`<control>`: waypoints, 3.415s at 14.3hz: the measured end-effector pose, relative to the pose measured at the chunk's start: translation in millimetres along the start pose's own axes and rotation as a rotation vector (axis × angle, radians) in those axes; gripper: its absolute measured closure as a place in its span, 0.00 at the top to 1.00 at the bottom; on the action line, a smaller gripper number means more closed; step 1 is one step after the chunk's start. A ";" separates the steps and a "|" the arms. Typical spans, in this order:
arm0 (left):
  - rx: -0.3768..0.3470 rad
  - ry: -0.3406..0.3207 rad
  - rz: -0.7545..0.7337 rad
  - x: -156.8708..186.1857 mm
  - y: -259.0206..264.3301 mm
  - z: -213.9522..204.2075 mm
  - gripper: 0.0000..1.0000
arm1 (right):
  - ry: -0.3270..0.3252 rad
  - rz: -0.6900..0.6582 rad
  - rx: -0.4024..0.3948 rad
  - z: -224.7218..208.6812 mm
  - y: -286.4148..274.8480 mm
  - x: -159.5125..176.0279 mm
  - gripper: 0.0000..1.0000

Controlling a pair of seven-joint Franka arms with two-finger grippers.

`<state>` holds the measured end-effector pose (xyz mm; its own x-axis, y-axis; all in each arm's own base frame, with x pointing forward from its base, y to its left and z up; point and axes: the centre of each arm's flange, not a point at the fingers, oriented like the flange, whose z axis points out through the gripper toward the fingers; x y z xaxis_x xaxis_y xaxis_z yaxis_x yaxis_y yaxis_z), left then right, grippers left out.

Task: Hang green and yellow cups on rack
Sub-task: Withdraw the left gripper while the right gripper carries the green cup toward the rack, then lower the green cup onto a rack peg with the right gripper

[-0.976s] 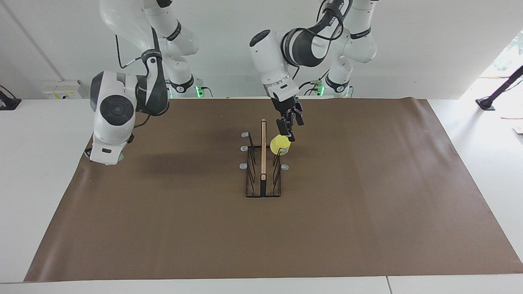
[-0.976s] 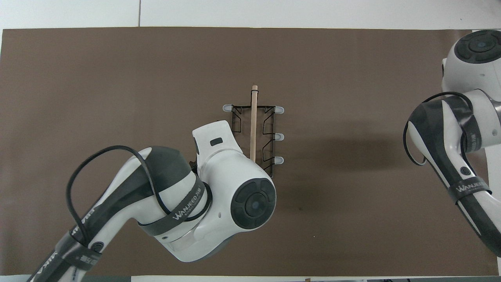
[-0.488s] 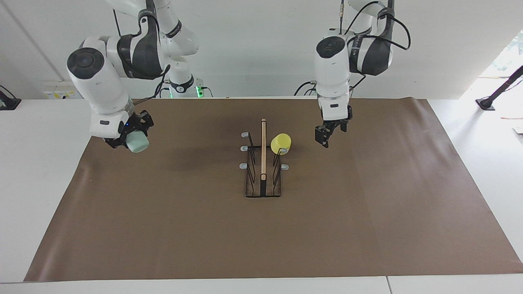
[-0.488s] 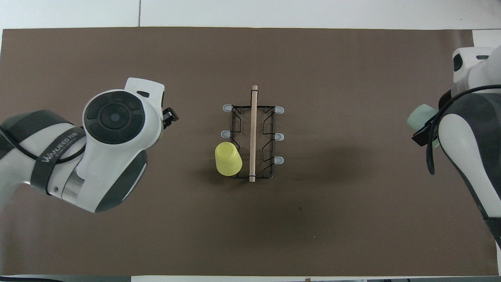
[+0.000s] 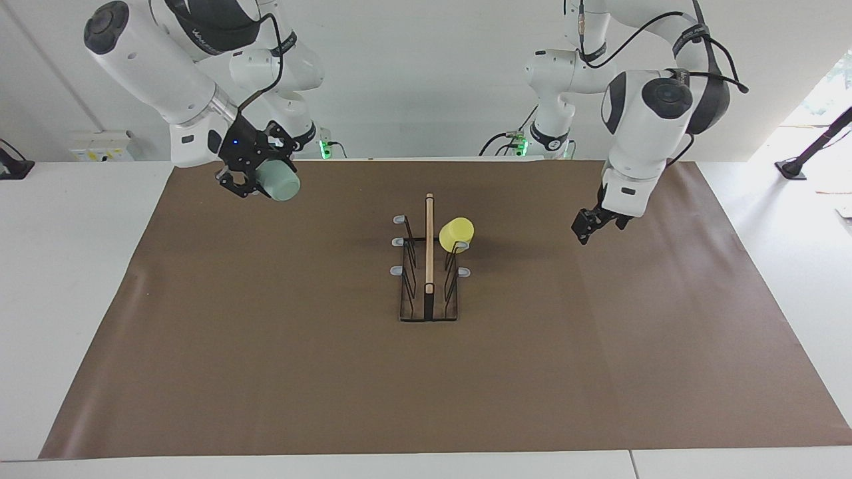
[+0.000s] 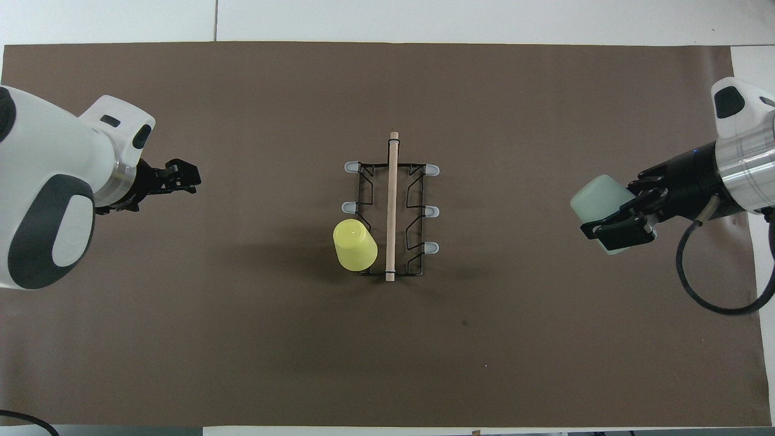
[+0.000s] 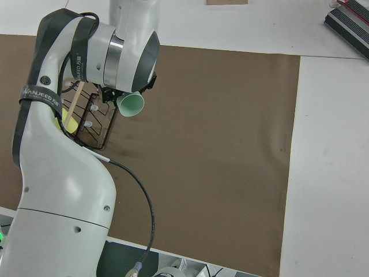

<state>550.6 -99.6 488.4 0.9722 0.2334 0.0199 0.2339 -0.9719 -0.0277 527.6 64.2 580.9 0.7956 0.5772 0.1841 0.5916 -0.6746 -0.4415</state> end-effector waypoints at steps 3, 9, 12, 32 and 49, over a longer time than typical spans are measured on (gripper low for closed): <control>-0.034 0.005 0.018 10.5 -37.9 -17.4 1.00 | 0.178 -0.009 0.145 4.9 -0.5 8.1 0.69; -0.075 -0.021 0.110 21.4 -86.6 -87.3 1.00 | 0.580 -0.057 0.282 54.4 -2.9 -8.6 0.69; -0.074 -0.030 0.160 19.3 -92.7 -110.0 1.00 | 0.759 -0.100 0.314 97.8 -12.6 -12.3 0.69; -0.044 -0.102 0.236 12.8 -105.9 -108.4 1.00 | 0.922 -0.178 0.187 270.7 -47.3 -35.0 0.69; -0.048 -0.037 0.235 20.5 -103.1 -111.1 1.00 | 0.938 -0.240 0.162 347.0 -37.4 -48.5 0.69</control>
<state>545.0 1.9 602.7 0.9998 0.0013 -0.0177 0.0016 -0.9998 0.0206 421.5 221.2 283.8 0.4790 0.0441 0.8767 0.7821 -0.4750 -0.4034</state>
